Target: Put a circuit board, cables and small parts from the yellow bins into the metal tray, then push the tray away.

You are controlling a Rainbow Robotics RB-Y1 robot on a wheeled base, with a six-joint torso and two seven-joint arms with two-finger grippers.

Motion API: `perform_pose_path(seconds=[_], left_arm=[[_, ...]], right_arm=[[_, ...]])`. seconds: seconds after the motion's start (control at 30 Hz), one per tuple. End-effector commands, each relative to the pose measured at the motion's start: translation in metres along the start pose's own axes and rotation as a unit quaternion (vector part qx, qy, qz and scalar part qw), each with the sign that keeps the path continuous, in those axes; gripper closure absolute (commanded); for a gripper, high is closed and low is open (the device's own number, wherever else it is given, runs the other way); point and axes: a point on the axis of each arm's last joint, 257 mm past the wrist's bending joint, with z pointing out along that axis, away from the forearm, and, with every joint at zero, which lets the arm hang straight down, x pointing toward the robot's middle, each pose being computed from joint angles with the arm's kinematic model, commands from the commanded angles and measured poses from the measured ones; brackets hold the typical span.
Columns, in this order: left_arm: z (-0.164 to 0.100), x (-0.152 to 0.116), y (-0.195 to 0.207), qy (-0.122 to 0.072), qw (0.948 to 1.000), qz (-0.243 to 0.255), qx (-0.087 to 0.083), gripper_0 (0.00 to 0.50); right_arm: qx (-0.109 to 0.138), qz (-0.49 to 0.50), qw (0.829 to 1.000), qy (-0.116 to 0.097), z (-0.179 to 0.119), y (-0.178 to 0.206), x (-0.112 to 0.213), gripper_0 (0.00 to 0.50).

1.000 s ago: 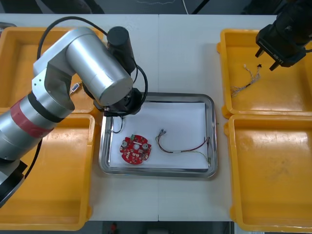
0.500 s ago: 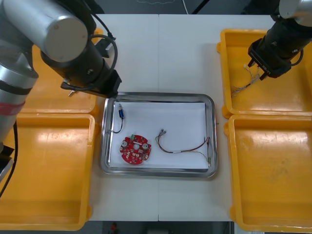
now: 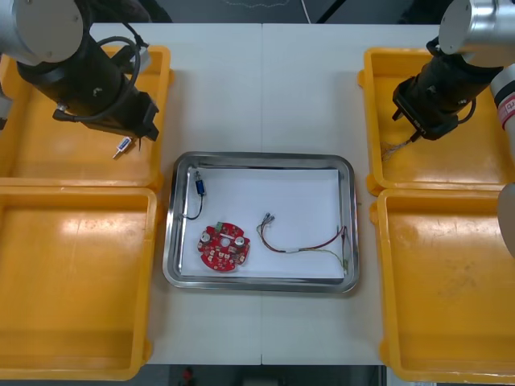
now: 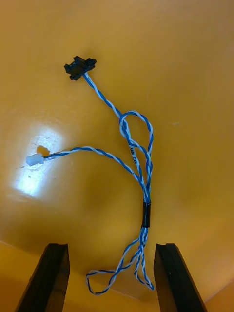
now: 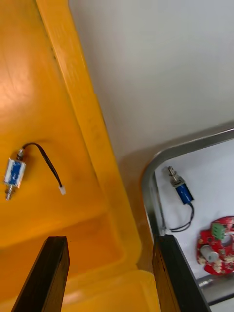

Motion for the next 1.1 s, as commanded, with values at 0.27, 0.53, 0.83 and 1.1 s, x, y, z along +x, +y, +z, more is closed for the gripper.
perform_pose_path(seconds=[0.27, 0.53, 0.83, 1.1], left_arm=[[-0.005, -0.042, 0.063, -0.049, 0.9884, 0.139, -0.039, 0.0], [0.017, -0.042, 0.095, -0.051, 0.9818, 0.175, -0.053, 0.0], [0.045, -0.037, 0.111, -0.051, 0.9803, 0.184, -0.052, 0.0], [0.068, -0.033, 0.108, -0.057, 0.9779, 0.19, -0.065, 0.0]], right_arm=[[0.003, 0.019, 1.0, -0.01, 0.022, -0.014, 0.001, 0.0], [0.003, 0.024, 1.0, 0.0, 0.034, -0.02, 0.009, 0.0], [-0.002, 0.029, 1.0, 0.007, 0.043, -0.02, 0.018, 0.0], [0.001, 0.031, 0.999, 0.014, 0.044, -0.022, 0.022, 0.5]])
